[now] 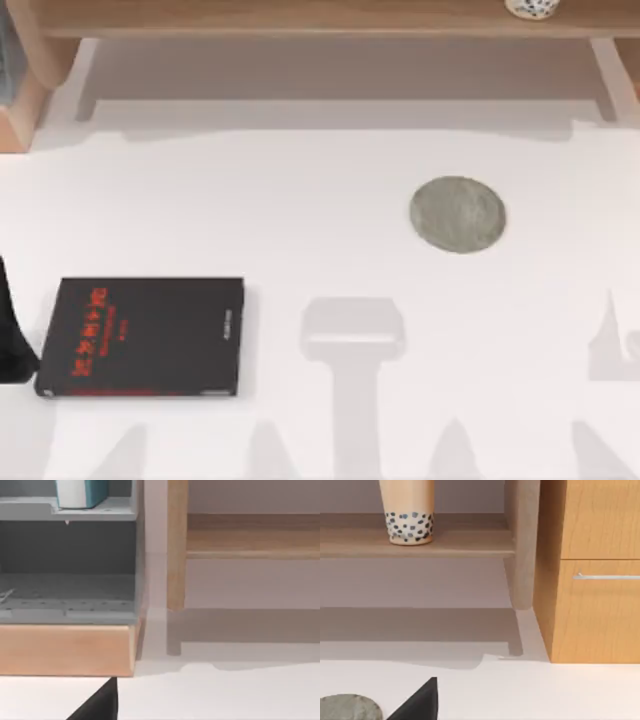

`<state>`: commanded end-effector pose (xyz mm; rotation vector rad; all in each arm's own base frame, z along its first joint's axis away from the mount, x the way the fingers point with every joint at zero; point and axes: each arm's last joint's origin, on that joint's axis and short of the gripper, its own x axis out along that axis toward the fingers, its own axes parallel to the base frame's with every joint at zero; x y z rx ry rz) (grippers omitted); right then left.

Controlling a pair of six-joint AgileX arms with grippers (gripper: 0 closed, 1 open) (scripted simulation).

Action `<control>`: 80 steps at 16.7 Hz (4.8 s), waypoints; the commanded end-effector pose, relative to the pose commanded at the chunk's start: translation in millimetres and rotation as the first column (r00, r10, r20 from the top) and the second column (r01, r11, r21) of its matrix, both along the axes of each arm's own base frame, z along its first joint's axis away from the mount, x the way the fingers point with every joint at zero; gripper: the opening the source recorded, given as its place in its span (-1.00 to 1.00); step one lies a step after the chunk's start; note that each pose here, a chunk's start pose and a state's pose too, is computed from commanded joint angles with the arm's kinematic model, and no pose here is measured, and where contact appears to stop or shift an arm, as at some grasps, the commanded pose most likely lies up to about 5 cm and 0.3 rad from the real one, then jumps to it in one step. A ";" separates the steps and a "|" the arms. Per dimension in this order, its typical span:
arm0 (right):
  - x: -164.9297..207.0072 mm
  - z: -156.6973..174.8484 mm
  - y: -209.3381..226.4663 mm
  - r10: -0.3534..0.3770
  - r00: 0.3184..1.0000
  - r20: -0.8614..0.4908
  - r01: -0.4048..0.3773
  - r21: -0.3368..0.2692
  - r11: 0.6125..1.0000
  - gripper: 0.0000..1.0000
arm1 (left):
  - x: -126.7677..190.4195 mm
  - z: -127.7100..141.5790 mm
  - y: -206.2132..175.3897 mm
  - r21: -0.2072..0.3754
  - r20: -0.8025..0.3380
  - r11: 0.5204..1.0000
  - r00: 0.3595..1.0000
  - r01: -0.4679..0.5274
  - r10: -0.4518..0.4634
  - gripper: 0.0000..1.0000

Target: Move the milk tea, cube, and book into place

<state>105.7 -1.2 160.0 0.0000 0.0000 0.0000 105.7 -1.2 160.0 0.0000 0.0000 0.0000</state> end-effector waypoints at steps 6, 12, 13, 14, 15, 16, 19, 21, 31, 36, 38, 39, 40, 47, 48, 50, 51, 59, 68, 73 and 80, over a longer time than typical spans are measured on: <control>3.0 24.4 1.8 -0.003 1.000 0.030 0.003 -0.001 1.000 1.00 | 0.0 0.0 0.0 0.000 0.000 1.000 1.000 0.000 0.000 1.00; 47.8 94.4 13.9 -0.009 0.998 0.056 0.009 -0.001 1.000 1.00 | 0.0 0.0 0.0 0.000 0.000 1.000 1.000 0.000 0.000 1.00; 63.2 104.3 18.1 -0.010 0.999 0.051 0.010 -0.002 1.000 1.00 | 0.0 0.0 0.0 0.000 0.000 1.000 1.000 0.000 0.000 1.00; 80.7 112.0 23.1 -0.011 0.999 0.044 0.011 -0.003 1.000 1.00 | 0.0 0.0 0.0 0.000 0.000 1.000 1.000 0.000 0.000 1.00; 99.8 117.2 29.0 -0.011 0.999 0.035 0.011 -0.005 1.000 1.00 | 0.0 0.0 0.0 0.000 0.000 1.000 1.000 0.000 0.000 1.00; 119.8 119.7 35.7 -0.012 1.000 0.025 0.012 -0.007 1.000 1.00 | 0.0 0.0 0.0 0.000 0.000 1.000 1.000 0.000 0.000 1.00; 181.0 112.9 59.4 -0.014 1.000 -0.009 0.014 -0.016 1.000 1.00 | 0.0 0.0 0.0 0.000 0.000 1.000 1.000 0.000 0.000 1.00; 217.6 100.0 76.5 -0.015 1.000 -0.023 0.014 -0.020 1.000 1.00 | 0.0 0.0 0.0 0.000 0.000 1.000 1.000 0.000 0.000 1.00; 283.4 65.8 119.1 -0.016 1.000 0.008 0.016 -0.011 1.000 1.00 | 0.0 0.0 0.0 0.000 0.000 1.000 1.000 0.000 0.000 1.00; 292.1 65.4 118.4 -0.016 1.000 0.004 0.016 -0.012 1.000 1.00 | 0.0 0.0 0.0 0.000 0.000 1.000 1.000 0.000 0.000 1.00; 307.9 66.7 119.6 -0.016 1.000 0.008 0.016 -0.010 1.000 1.00 | 0.0 0.0 0.0 0.000 0.000 1.000 1.000 0.000 0.000 1.00; 317.0 66.8 120.0 -0.016 1.000 0.008 0.016 -0.010 1.000 1.00 | 0.0 0.0 0.0 0.000 0.000 1.000 1.000 0.000 0.000 1.00; 326.2 66.6 120.1 -0.016 1.000 0.008 0.016 -0.011 1.000 1.00 | 0.0 0.0 0.0 0.000 0.000 1.000 1.000 0.000 0.000 1.00; 363.4 66.4 117.8 -0.016 1.000 0.008 0.016 -0.011 1.000 1.00 | 0.0 0.0 0.0 0.000 0.000 1.000 1.000 0.000 0.000 1.00; 363.4 66.4 117.8 -0.016 1.000 0.008 0.016 -0.011 1.000 1.00 | 0.0 0.0 0.0 0.000 0.000 1.000 1.000 0.000 0.000 1.00; 363.4 66.4 117.8 -0.016 1.000 0.008 0.016 -0.011 1.000 0.85 | 0.0 0.0 0.0 0.000 0.000 1.000 1.000 0.000 0.000 1.00; 363.4 66.4 117.8 -0.016 1.000 0.008 0.016 -0.011 1.000 0.70 | 0.0 0.0 0.0 0.000 0.000 1.000 1.000 0.000 0.000 1.00; 363.4 66.4 117.8 -0.016 1.000 0.008 0.016 -0.011 1.000 -0.51 | 0.0 0.0 0.0 0.000 0.000 1.000 1.000 0.000 0.000 1.00; 363.4 66.4 117.8 -0.016 1.000 0.008 0.016 -0.011 1.000 -1.00 | 0.0 0.0 0.0 0.000 0.000 1.000 1.000 0.000 0.000 1.00; 358.8 70.0 120.7 -0.012 1.000 0.017 0.012 -0.006 1.000 -1.00 | 0.0 0.0 0.0 0.000 0.000 1.000 1.000 0.000 0.000 1.00; 296.2 74.7 117.7 -0.014 1.000 -0.001 0.014 -0.012 1.000 -1.00 | 0.0 0.0 0.0 0.000 0.000 1.000 1.000 0.000 0.000 1.00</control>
